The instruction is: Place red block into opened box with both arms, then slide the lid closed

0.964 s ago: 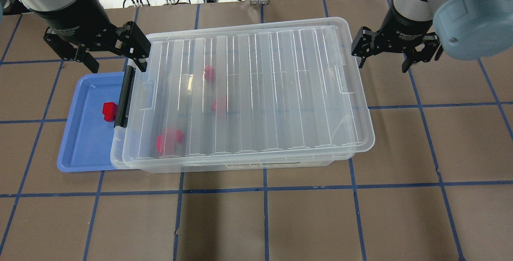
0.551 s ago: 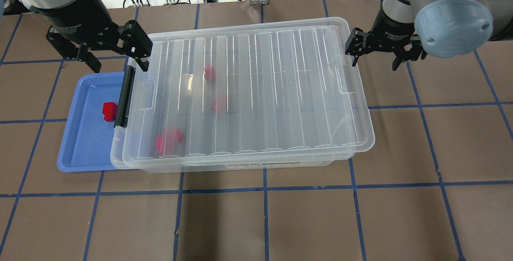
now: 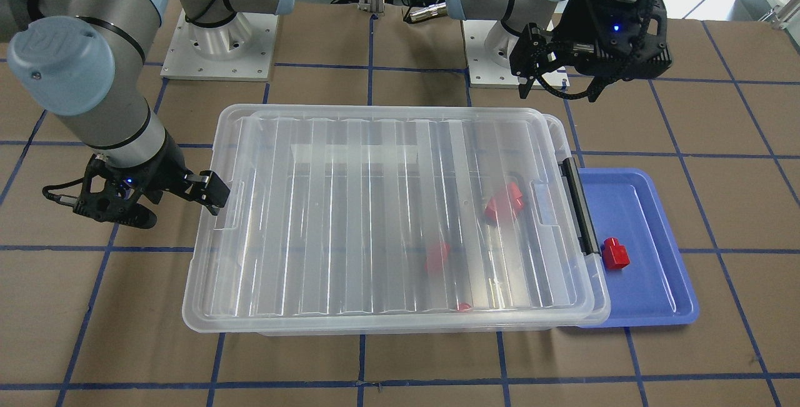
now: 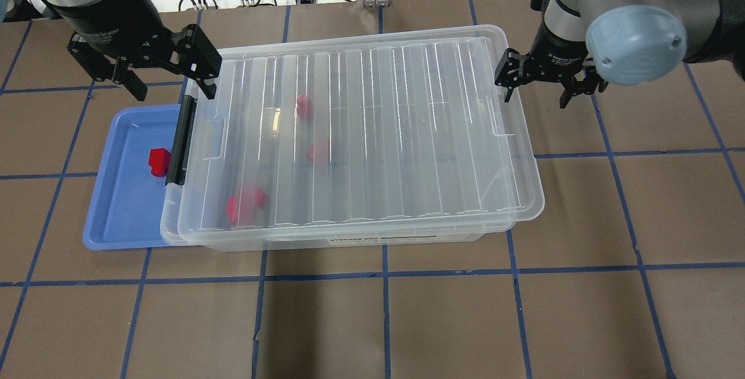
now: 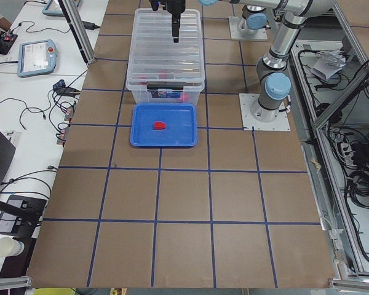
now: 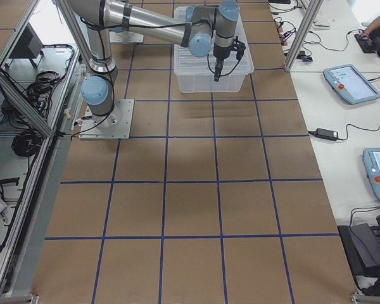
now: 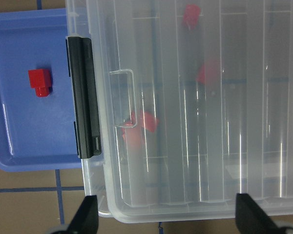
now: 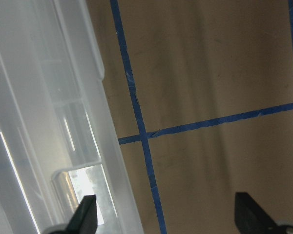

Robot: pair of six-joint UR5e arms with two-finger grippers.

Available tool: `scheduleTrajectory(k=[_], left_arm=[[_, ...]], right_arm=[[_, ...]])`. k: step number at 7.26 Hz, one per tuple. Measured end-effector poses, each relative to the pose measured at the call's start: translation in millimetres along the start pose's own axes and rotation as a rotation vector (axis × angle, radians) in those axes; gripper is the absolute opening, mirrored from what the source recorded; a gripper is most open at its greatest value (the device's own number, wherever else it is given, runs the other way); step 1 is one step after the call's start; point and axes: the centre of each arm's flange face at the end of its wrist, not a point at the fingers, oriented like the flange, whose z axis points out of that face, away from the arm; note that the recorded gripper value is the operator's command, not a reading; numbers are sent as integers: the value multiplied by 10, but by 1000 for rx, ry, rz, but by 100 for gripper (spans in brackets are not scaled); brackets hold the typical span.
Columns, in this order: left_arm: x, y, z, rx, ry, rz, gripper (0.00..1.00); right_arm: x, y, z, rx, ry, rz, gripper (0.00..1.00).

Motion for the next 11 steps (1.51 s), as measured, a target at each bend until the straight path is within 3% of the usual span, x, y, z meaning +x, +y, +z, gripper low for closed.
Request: scheduleTrajectory(k=[4,6,7,11], left_arm=[[-185,-201,320,-85,-2,-34,100],[-731,-340,503,-130,23,-108,100],[-1042,-416,612,-145,37,-82,100],[-2182,-637,1587,-85,87,61,100]], right_arm=[[85,-128,161,-27,8,12,100],[205,-168,189,-35,9,31,100],[237,-181,186,-34,13,33,100],[685,-313,182,-37,12,20,100]])
